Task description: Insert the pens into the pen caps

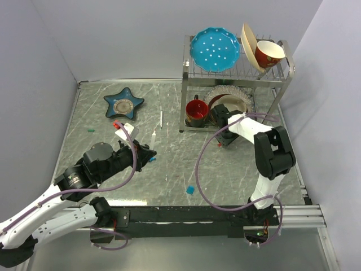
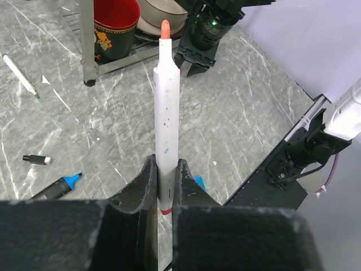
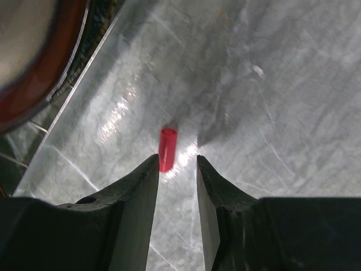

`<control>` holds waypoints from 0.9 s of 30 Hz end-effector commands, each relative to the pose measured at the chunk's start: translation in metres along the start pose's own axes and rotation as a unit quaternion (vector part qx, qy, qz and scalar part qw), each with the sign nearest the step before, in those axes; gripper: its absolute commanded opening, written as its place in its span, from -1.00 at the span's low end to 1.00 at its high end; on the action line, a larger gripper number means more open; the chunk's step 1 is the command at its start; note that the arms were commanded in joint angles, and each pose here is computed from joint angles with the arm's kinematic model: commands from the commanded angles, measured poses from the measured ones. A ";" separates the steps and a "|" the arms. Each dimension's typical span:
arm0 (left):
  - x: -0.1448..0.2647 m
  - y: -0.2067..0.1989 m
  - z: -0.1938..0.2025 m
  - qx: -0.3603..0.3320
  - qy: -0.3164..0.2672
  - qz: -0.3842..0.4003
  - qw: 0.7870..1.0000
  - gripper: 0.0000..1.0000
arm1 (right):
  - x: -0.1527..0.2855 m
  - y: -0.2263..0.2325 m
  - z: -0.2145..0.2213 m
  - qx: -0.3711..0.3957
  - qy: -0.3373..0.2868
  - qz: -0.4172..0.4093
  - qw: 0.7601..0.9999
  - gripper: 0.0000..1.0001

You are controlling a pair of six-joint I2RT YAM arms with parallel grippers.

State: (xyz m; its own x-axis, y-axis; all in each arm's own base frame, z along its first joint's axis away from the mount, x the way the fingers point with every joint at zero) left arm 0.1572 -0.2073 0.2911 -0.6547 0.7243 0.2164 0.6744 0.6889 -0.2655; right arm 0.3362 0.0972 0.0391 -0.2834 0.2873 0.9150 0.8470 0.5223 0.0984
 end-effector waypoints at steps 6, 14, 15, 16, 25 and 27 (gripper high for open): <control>0.002 -0.002 -0.008 -0.004 -0.018 0.005 1.000 -0.98 | -0.011 0.014 -0.015 -0.021 -0.028 0.005 0.999 -0.20; 0.001 -0.001 -0.010 0.000 -0.021 0.001 1.000 -0.98 | -0.020 -0.004 -0.006 0.003 -0.020 0.026 0.999 -0.22; 0.002 -0.002 -0.011 -0.001 -0.022 0.003 1.000 -0.98 | -0.022 -0.008 -0.002 0.006 -0.014 0.028 0.999 -0.22; 0.001 -0.002 -0.011 0.001 -0.022 0.004 1.000 -0.98 | -0.022 -0.009 -0.001 0.009 -0.011 0.025 1.000 -0.24; 0.000 -0.014 -0.023 0.036 -0.033 0.025 0.998 -0.98 | -0.020 -0.020 0.007 0.031 0.001 0.011 0.999 -0.44; 0.000 -0.016 -0.024 0.045 -0.035 0.028 0.998 -0.98 | -0.019 -0.021 0.008 0.046 0.000 -0.001 0.999 -0.51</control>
State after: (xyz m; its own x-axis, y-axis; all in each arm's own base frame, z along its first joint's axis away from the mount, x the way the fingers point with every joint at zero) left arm 0.1570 -0.2107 0.2908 -0.6511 0.7266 0.2194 0.6627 0.6852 -0.3023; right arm 0.3350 0.0917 0.0224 -0.2944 0.2910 0.9103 0.8289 0.5519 0.0917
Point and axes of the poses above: each gripper's point midway between its finger pads, its own x axis back along the fingers, its own y axis along the line the jaws close on, z = x × y, the point moved 1 cm from there along x, back along the fingers, and after that the axes turned 4 degrees about -x, right-handed, at the moved point
